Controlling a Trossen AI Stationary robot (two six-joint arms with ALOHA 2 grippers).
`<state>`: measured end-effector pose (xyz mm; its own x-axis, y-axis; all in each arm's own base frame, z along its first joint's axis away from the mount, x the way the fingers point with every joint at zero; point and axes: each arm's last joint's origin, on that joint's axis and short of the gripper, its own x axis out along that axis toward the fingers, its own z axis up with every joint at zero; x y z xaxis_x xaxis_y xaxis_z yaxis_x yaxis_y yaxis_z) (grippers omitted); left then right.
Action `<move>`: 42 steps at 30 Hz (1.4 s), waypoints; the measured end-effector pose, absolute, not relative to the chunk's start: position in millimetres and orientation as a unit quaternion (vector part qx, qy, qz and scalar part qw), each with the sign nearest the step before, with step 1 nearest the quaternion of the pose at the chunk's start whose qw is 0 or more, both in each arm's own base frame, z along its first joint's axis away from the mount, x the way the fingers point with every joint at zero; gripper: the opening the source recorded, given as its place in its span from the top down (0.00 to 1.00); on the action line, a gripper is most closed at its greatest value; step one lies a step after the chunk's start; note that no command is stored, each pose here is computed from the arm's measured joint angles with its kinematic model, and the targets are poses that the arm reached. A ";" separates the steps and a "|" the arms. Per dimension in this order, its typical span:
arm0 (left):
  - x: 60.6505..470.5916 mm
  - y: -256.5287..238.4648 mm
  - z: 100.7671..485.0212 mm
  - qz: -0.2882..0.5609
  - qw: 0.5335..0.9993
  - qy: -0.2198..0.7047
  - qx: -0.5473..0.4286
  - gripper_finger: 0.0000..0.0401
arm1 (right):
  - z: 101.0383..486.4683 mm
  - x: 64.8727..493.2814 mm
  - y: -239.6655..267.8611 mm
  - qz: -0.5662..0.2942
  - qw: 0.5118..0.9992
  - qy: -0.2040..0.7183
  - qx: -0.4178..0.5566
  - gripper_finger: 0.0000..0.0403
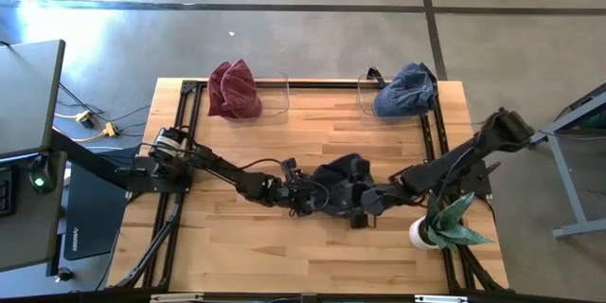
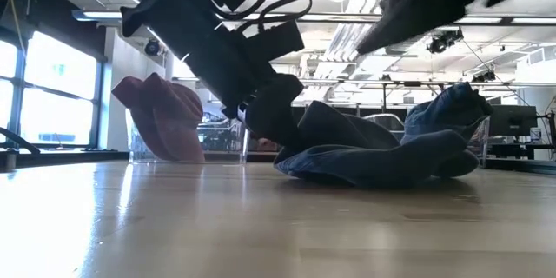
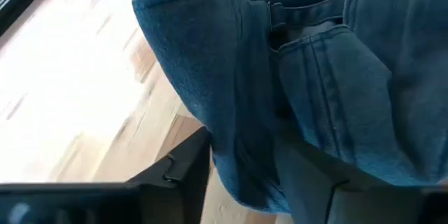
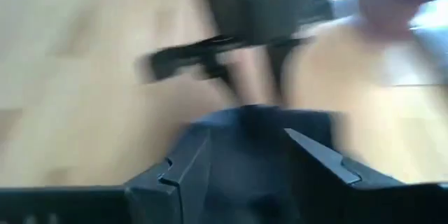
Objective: Pick & Place hat
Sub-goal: Put the blue cap into the right transparent bin
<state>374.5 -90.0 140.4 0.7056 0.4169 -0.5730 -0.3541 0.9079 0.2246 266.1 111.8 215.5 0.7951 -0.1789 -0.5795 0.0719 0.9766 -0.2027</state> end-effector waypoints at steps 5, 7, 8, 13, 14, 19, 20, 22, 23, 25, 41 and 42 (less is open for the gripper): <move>374.6 -90.0 140.5 0.209 0.922 0.321 0.049 0.69 | 180.6 272.9 104.0 0.000 0.941 0.333 -0.064 0.72; 375.5 -87.1 140.9 0.215 0.922 0.318 0.048 0.71 | 164.1 281.0 92.7 0.001 0.939 0.342 -0.047 0.82; 375.9 -84.8 140.8 0.219 0.921 0.320 0.049 0.72 | 155.7 285.8 87.3 0.004 0.936 0.350 -0.038 0.87; 378.8 -62.0 130.9 0.232 0.906 0.351 0.046 0.76 | 121.8 301.4 72.7 0.014 0.925 0.380 -0.019 0.96; 380.5 -57.5 124.3 0.237 0.902 0.358 0.045 0.77 | 116.3 302.2 71.3 0.030 0.920 0.391 -0.011 0.95; 374.9 -51.2 118.3 0.269 0.879 0.386 0.075 0.83 | 105.2 301.4 71.2 0.074 0.902 0.425 0.002 0.96; 372.9 -52.0 116.9 0.276 0.873 0.392 0.085 0.85 | 105.6 300.1 72.3 0.083 0.899 0.429 -0.001 0.97; 370.9 -54.8 116.5 0.285 0.869 0.393 0.098 0.88 | 110.7 296.0 75.0 0.098 0.895 0.436 -0.010 0.99; 370.2 -56.9 116.8 0.287 0.868 0.391 0.103 0.90 | 112.8 294.0 76.5 0.100 0.895 0.434 -0.018 0.99; 368.5 -60.6 120.8 0.280 0.868 0.392 0.116 0.92 | 122.3 290.8 78.5 0.094 0.900 0.425 -0.033 0.98; 380.9 -97.3 175.3 0.203 0.868 0.431 0.141 0.98 | 168.3 267.4 125.6 0.144 0.928 0.334 -0.076 0.59; 384.1 -99.4 177.3 0.185 0.876 0.428 0.126 0.98 | 165.7 266.5 131.2 0.155 0.926 0.333 -0.082 0.57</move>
